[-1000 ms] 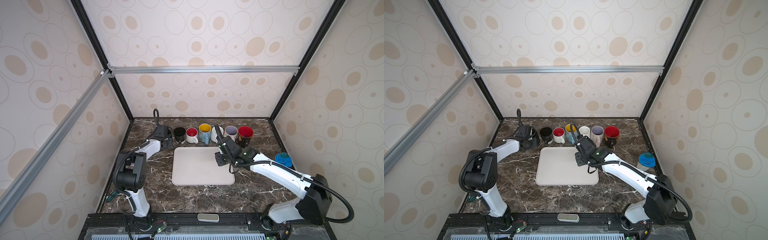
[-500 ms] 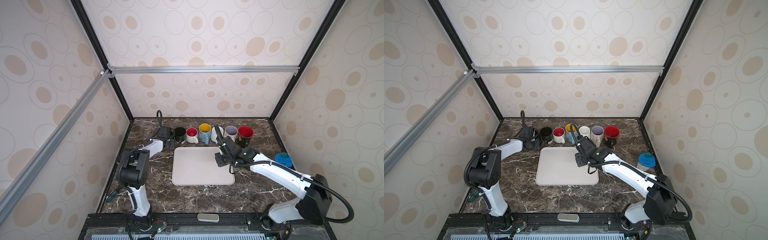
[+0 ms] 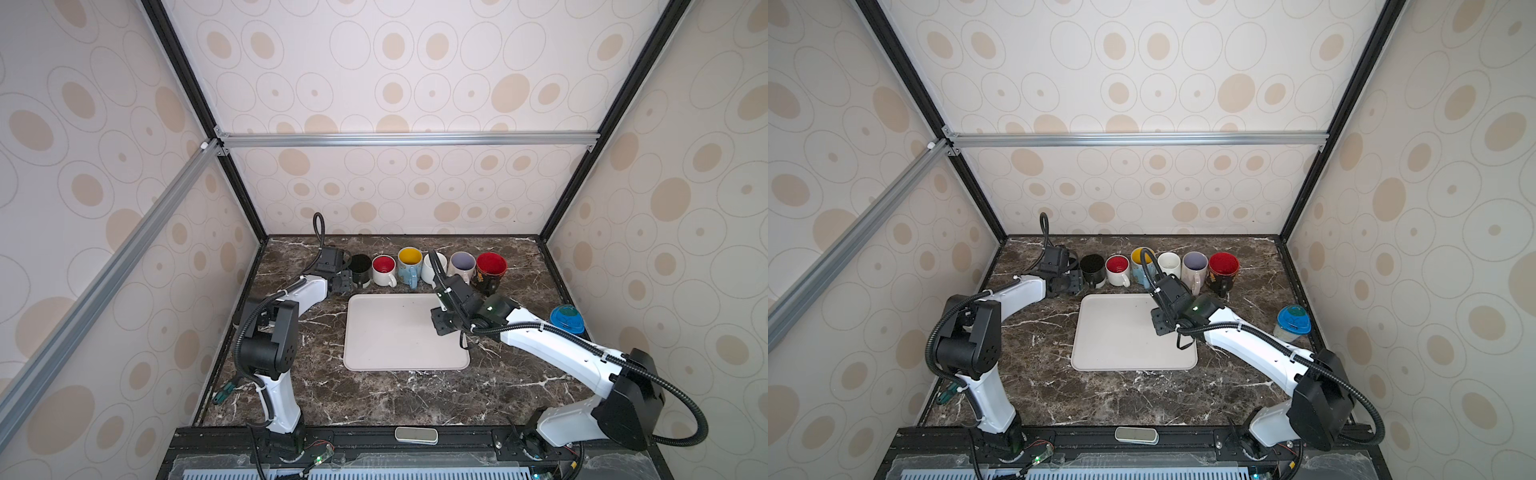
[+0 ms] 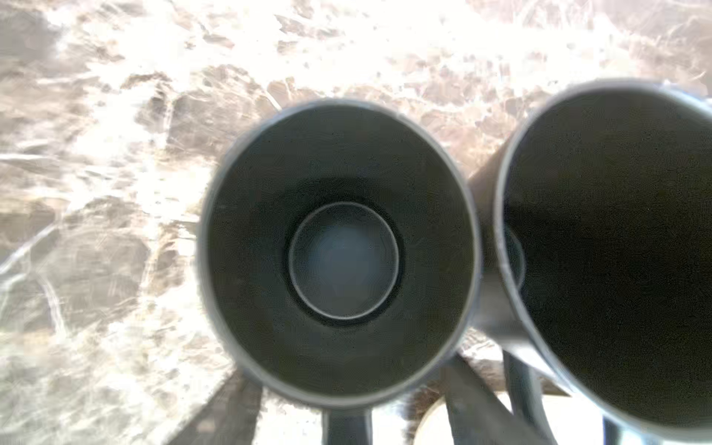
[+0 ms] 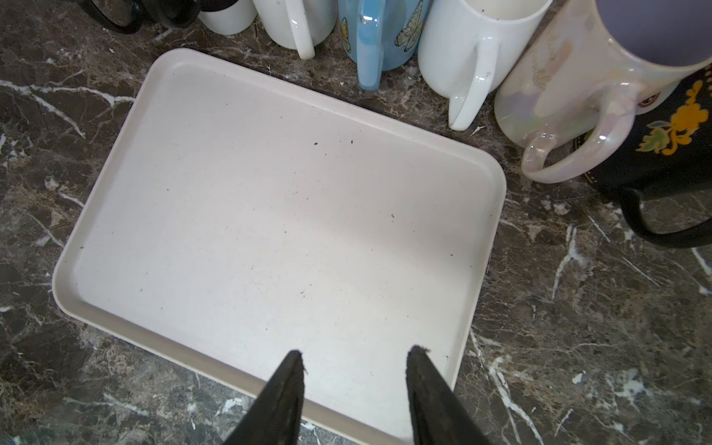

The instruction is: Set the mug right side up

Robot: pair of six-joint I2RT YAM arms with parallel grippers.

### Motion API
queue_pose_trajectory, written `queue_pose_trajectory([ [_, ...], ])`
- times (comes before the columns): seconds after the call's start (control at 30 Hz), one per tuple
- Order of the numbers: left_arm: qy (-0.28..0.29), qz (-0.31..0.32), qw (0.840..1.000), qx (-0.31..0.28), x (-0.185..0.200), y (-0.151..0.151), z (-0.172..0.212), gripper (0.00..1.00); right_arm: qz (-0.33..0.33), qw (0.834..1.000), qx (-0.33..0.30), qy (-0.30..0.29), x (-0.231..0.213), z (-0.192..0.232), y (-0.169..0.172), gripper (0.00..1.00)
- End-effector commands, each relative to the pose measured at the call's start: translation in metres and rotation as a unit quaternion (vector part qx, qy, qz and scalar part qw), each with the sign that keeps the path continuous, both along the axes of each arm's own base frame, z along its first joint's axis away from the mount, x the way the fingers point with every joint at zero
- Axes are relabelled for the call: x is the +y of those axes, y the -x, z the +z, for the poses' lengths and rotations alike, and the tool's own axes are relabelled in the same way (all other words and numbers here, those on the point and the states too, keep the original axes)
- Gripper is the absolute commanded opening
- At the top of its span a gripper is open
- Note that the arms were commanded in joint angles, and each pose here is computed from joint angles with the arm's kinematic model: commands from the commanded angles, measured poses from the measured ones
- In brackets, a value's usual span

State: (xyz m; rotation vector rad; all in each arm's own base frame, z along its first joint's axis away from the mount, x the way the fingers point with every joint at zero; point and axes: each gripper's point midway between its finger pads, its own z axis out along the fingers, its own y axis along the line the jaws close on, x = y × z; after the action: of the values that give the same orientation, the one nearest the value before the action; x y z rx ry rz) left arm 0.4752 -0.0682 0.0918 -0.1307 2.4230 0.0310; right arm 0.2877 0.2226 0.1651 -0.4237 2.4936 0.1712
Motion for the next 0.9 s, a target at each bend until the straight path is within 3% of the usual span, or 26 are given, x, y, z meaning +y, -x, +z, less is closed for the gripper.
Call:
queue_pose_trajectory([
  [0.0, -0.019, 0.024, 0.998, -0.058, 0.009, 0.003, 0.06, 0.99, -0.015, 1.0, -0.014, 0.003, -0.014, 0.014, 0.004, 0.46],
  [0.17, -0.023, 0.061, 0.99, -0.128, 0.029, 0.037, 0.107, 1.0, -0.027, 0.999, -0.034, -0.006, -0.024, 0.028, 0.009, 0.47],
  [0.27, -0.032, 0.091, 0.976, -0.197, 0.048, 0.066, 0.129, 1.0, -0.032, 0.998, -0.048, -0.009, -0.03, 0.034, 0.011, 0.47],
  [0.4, -0.051, 0.1, 0.938, -0.327, 0.067, 0.103, 0.137, 1.0, -0.033, 0.998, -0.053, -0.012, -0.033, 0.038, 0.013, 0.5],
  [0.5, -0.072, 0.091, 0.916, -0.384, 0.074, 0.127, 0.123, 1.0, -0.036, 0.998, -0.054, -0.012, -0.035, 0.039, 0.014, 0.52],
  [0.7, -0.17, 0.121, 0.89, -0.405, 0.1, 0.149, 0.107, 1.0, -0.037, 0.998, -0.059, -0.013, -0.037, 0.039, 0.014, 0.52],
  [0.87, -0.182, 0.117, 0.873, -0.437, 0.105, 0.151, 0.105, 1.0, -0.044, 0.993, -0.106, 0.018, -0.048, 0.04, 0.004, 0.52],
])
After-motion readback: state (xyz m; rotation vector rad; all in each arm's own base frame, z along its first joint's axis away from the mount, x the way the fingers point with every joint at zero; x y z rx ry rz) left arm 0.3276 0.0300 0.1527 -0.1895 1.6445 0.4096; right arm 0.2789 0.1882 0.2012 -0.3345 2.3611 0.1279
